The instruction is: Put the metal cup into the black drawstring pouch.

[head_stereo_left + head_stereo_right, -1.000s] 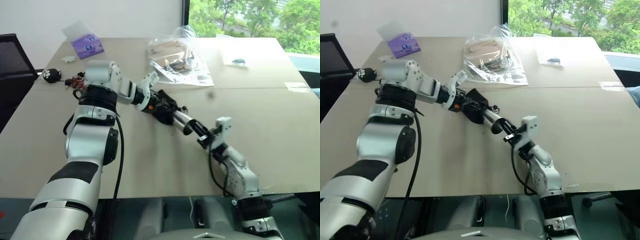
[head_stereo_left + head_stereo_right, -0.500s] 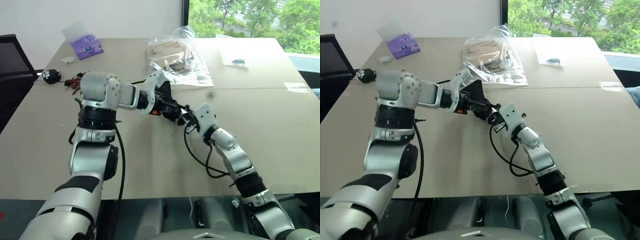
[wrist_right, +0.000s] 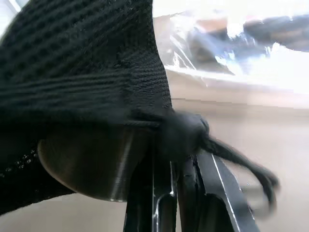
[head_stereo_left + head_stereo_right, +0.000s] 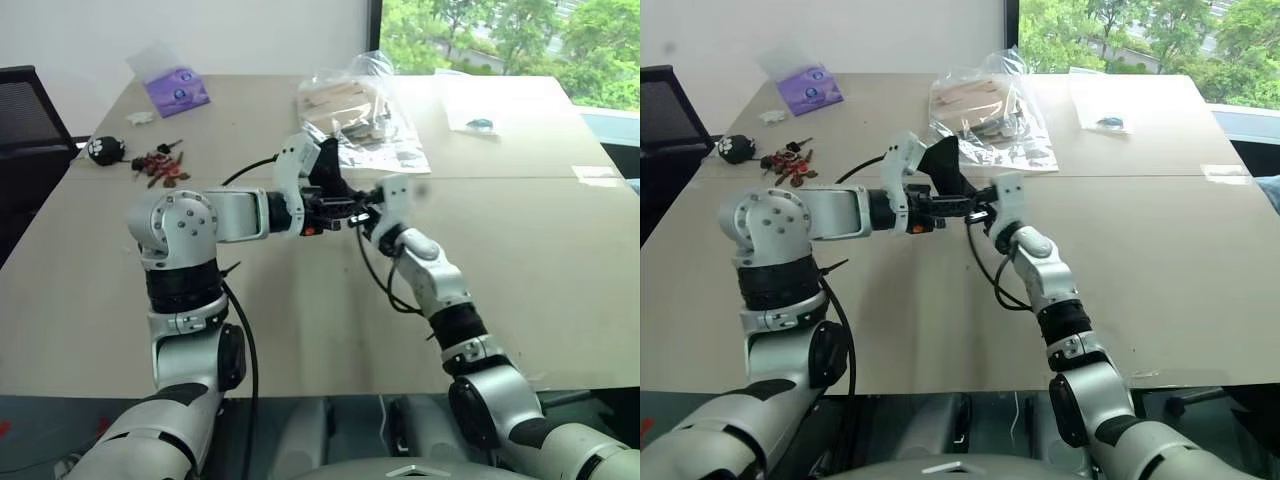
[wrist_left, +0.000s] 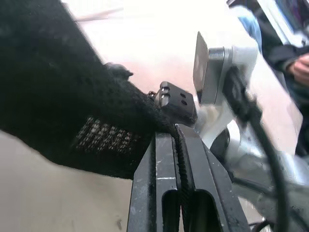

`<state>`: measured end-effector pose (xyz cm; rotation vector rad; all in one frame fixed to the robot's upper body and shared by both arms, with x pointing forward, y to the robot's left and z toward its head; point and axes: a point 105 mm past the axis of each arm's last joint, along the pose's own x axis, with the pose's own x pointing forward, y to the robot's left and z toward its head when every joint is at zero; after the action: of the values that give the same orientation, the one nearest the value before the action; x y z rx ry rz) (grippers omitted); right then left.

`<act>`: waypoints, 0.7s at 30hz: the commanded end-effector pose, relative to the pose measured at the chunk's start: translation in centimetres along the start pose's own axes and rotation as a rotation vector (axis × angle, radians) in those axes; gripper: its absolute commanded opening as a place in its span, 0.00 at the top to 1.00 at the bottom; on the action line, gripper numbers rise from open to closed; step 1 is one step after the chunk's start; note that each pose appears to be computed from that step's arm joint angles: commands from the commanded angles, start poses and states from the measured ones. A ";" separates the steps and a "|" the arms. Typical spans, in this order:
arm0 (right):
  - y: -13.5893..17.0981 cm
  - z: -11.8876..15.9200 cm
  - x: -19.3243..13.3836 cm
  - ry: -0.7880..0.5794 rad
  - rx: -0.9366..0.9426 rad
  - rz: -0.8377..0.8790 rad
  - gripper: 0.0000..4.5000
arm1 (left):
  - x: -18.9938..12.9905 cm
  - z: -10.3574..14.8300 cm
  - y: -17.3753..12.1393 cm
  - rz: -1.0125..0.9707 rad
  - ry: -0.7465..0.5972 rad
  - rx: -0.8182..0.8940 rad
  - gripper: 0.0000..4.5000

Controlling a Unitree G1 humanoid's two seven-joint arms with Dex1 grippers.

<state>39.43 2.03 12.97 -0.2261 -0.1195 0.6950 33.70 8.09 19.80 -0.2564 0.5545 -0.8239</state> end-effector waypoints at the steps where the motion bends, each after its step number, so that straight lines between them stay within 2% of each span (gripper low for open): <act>1: 3.2 -1.5 0.1 -0.008 -0.440 0.137 0.99 | 0.0 1.2 -5.5 -0.243 -0.073 0.086 1.00; 3: 3.4 -1.5 0.2 -0.029 -0.425 0.149 0.99 | -0.1 1.3 -5.8 -0.256 -0.088 0.089 1.00; 4: 3.5 -1.3 0.3 -0.034 -0.356 0.151 0.99 | -0.1 1.3 -6.0 -0.265 -0.093 0.089 1.00; 6: 3.0 -0.5 1.0 -0.029 0.026 0.092 0.99 | -0.1 1.4 -6.3 -0.275 -0.102 0.086 1.00; 8: 3.1 0.6 1.4 -0.034 0.398 0.109 0.99 | -0.1 1.3 -6.5 -0.283 -0.104 0.087 1.00; 10: 2.6 1.3 1.5 -0.049 0.257 0.099 0.99 | -0.1 1.2 -6.5 -0.288 -0.103 0.082 1.00; 11: 2.6 1.2 1.4 -0.041 0.019 0.106 0.99 | 0.0 1.1 -6.5 -0.287 -0.101 0.078 1.00; 13: 2.7 1.1 1.2 -0.053 -0.154 0.132 0.99 | 0.0 1.1 -6.3 -0.274 -0.100 0.074 1.00; 17: 1.9 1.8 0.7 -0.083 -0.200 0.130 0.99 | -0.3 1.1 -5.0 -0.212 -0.111 0.074 1.00; 21: 0.5 2.4 -0.5 -0.070 -0.061 0.128 0.99 | -0.6 1.1 -2.4 -0.109 -0.121 0.075 1.00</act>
<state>39.32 1.82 14.56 -0.3213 -0.2176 0.7506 33.28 8.12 20.26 -0.3009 0.4894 -0.8258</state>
